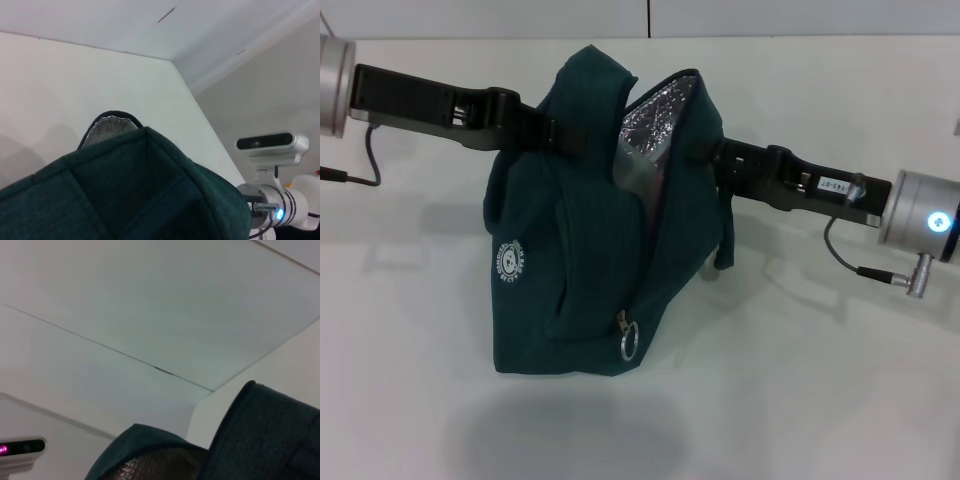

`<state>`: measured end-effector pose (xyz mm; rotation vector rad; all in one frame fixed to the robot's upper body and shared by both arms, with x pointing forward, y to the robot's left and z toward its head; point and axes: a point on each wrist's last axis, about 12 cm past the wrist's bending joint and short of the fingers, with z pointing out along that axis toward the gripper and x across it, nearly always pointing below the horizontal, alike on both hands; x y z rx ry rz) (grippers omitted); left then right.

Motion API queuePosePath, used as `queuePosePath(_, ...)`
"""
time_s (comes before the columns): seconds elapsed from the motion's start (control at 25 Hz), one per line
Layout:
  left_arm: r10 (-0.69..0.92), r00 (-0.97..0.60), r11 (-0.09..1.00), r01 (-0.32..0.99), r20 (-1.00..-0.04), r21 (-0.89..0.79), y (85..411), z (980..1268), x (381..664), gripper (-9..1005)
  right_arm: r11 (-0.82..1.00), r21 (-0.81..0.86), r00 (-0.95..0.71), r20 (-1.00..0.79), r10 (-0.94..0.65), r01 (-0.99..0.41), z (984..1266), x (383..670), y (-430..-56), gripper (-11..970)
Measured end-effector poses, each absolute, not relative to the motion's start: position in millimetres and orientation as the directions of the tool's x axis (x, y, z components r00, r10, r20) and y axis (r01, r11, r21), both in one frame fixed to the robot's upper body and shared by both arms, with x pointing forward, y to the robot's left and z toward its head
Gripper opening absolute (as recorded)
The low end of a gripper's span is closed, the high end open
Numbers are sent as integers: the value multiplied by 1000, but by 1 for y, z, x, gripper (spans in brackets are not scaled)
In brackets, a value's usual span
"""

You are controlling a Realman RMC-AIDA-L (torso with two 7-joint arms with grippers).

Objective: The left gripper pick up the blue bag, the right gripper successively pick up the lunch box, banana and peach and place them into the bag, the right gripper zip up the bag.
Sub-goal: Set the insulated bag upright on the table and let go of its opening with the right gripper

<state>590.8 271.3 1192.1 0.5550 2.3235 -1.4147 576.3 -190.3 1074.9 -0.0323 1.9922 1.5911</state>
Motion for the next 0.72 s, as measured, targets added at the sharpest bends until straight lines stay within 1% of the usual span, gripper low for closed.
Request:
queuePosePath(0.12,143,-856,421,506,-496,-753,271,1192,591,37,287,883,-833,-453,319,-371,1076,577,-188,750)
queuePosePath(0.36,148,-855,421,510,-498,-750,271,1192,591,37,289,861,-822,-494,283,-418,1080,578,-183,656)
queuePosePath(0.6,150,-852,421,514,-501,-748,271,1191,591,37,288,858,-818,-500,284,-424,1080,577,-183,435)
queuePosePath(0.72,150,-852,420,514,-501,-748,271,1191,591,38,288,860,-818,-498,289,-422,1080,577,-184,392)
